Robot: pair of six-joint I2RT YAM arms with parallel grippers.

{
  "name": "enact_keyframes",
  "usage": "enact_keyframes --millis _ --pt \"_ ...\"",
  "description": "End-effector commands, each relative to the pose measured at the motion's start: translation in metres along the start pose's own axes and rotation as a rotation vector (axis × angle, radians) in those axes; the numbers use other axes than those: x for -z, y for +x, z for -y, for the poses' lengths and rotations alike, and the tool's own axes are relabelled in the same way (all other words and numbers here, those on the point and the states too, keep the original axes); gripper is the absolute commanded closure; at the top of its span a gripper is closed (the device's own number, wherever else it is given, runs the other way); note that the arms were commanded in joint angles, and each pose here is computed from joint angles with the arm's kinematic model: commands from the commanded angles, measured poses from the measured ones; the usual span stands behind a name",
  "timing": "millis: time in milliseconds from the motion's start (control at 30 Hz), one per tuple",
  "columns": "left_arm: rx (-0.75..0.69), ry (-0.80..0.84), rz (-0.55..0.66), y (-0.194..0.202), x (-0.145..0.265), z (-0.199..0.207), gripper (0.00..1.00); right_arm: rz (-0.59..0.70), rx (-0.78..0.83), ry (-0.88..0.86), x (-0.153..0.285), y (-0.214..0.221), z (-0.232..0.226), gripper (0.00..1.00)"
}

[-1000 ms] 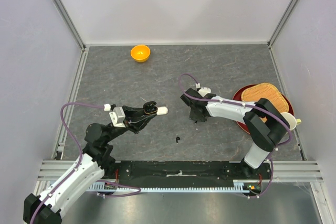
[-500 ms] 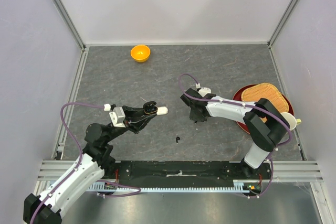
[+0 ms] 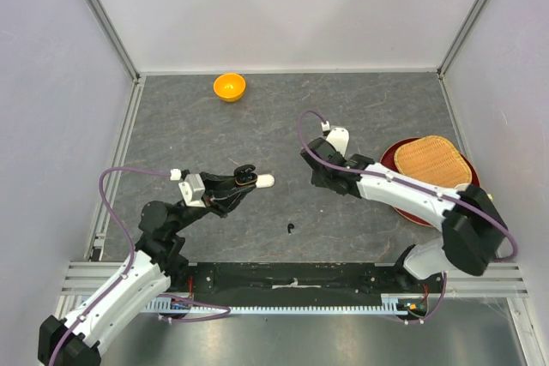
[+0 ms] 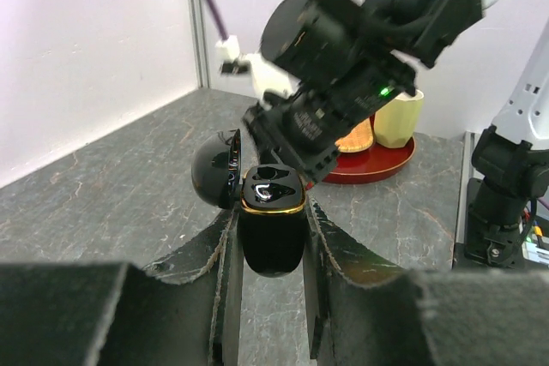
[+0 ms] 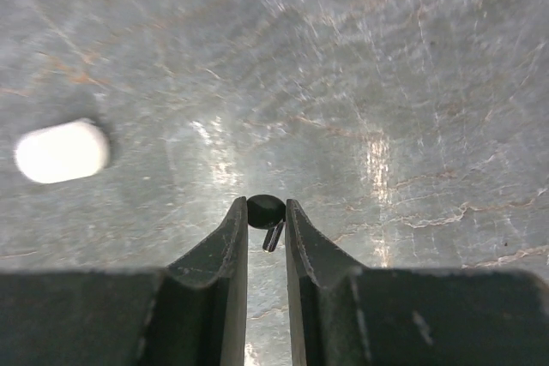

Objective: Insert the wireless bluetooth earbuds into the charging case
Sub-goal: Pick up the earbud from the center of the board, then place the earbud in the charging case.

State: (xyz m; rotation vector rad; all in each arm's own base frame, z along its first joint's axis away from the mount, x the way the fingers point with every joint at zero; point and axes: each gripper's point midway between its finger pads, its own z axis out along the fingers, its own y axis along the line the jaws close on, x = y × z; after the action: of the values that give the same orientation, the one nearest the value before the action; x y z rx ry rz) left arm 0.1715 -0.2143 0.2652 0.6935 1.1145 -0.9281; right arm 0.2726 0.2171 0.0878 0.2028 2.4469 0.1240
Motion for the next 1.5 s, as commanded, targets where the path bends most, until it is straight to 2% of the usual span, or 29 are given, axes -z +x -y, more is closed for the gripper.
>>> enact_keyframes --millis 0,200,400,500,800,1200,1467 --pt "-0.021 -0.036 0.014 -0.005 -0.003 -0.008 0.98 0.229 0.003 -0.097 0.042 -0.056 -0.02 1.0" --pt "0.009 -0.047 0.011 -0.005 -0.005 -0.01 0.98 0.447 0.001 -0.224 0.107 -0.093 -0.047 1.0" --pt "0.015 -0.037 0.015 -0.005 -0.007 -0.009 0.98 0.629 -0.073 -0.405 0.174 -0.109 -0.074 1.0" --pt "0.019 -0.035 0.013 -0.005 -0.007 -0.008 0.98 0.679 -0.102 -0.486 0.197 -0.11 -0.083 1.0" --pt "0.023 0.001 0.019 -0.005 -0.012 -0.005 0.98 0.714 -0.064 -0.663 0.233 -0.101 -0.118 1.0" --pt "0.005 0.051 0.052 -0.013 -0.017 0.002 0.98 0.67 0.017 -0.844 0.237 -0.076 -0.164 1.0" --pt "0.008 0.058 0.072 -0.018 -0.018 0.003 0.98 0.654 0.054 -0.893 0.236 -0.067 -0.179 1.0"
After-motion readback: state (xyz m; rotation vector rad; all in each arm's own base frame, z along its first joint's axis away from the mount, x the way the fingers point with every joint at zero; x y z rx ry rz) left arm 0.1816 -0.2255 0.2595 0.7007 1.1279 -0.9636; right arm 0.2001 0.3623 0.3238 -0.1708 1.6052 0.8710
